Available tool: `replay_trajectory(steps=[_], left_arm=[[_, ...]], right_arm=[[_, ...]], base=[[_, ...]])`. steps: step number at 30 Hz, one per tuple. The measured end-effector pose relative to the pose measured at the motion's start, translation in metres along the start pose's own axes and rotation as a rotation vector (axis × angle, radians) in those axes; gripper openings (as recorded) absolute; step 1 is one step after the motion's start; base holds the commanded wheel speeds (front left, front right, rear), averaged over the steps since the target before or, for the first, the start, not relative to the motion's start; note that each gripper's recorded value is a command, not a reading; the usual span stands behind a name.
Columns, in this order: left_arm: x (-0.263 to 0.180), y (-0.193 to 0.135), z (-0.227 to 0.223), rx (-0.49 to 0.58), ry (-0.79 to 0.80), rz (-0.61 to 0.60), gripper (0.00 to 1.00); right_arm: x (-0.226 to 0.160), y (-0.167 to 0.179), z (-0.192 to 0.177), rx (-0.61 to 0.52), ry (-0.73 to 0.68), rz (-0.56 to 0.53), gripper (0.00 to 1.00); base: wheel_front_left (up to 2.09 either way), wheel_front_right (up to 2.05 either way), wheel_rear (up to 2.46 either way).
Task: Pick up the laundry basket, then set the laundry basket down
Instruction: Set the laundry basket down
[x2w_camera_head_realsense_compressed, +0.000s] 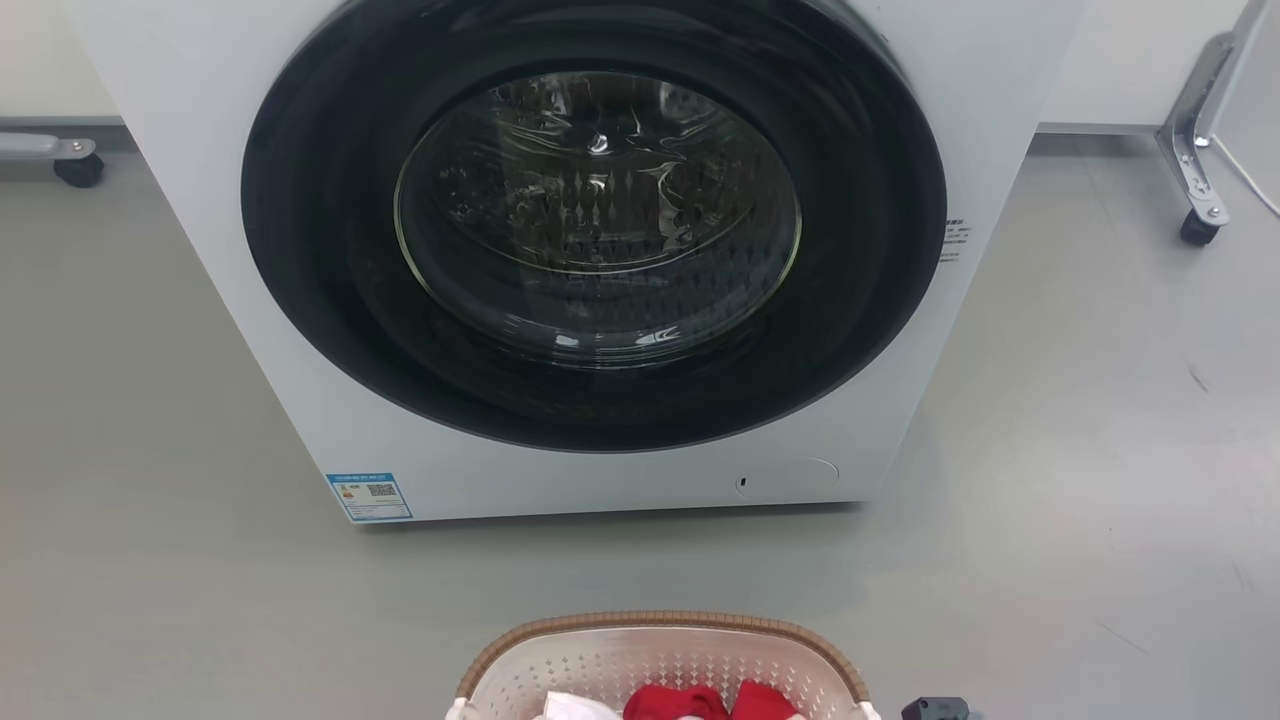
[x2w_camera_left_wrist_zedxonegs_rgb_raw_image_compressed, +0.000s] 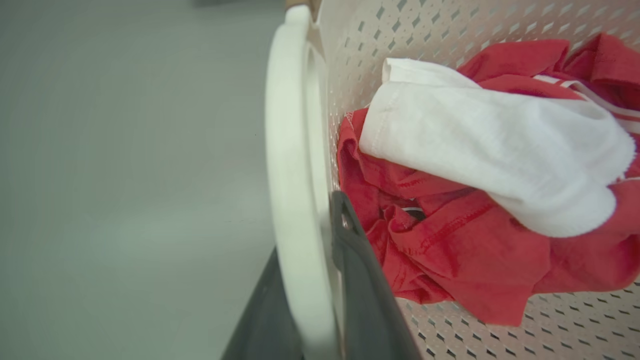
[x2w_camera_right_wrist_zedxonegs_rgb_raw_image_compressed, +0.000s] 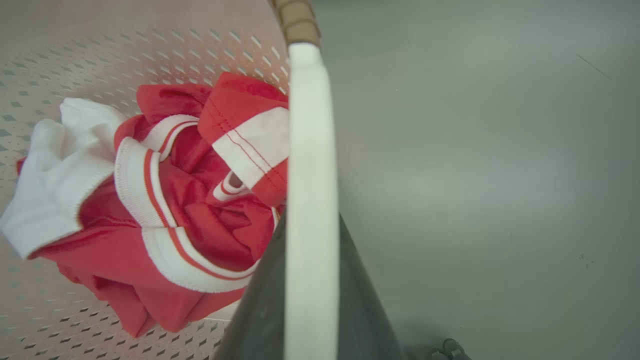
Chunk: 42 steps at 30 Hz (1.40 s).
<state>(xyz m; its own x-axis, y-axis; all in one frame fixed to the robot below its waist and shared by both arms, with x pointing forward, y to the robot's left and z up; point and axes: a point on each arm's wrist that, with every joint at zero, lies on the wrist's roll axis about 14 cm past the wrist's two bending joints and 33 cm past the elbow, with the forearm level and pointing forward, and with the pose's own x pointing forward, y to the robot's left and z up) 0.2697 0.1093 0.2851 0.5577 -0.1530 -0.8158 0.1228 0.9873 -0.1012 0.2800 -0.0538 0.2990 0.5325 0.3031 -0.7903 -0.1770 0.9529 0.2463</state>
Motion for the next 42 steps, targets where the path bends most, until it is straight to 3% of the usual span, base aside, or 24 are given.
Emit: replay_trajectory(steps=[8, 28, 42], left_arm=[[0.005, 0.000, 0.006, -0.001, 0.001, -0.001, 0.00], [0.055, 0.017, 0.101, -0.008, -0.105, 0.020, 0.00], [0.103, 0.031, 0.095, 0.000, -0.035, 0.037, 0.00]], right_arm=[[0.006, -0.002, 0.010, -0.001, -0.006, -0.001, 0.00], [0.059, -0.015, 0.115, -0.055, -0.124, -0.002, 0.00], [0.116, -0.028, 0.116, -0.091, -0.063, -0.001, 0.00]], base=[[0.00, 0.00, 0.00], [0.00, 0.00, 0.00], [0.00, 0.00, 0.00]])
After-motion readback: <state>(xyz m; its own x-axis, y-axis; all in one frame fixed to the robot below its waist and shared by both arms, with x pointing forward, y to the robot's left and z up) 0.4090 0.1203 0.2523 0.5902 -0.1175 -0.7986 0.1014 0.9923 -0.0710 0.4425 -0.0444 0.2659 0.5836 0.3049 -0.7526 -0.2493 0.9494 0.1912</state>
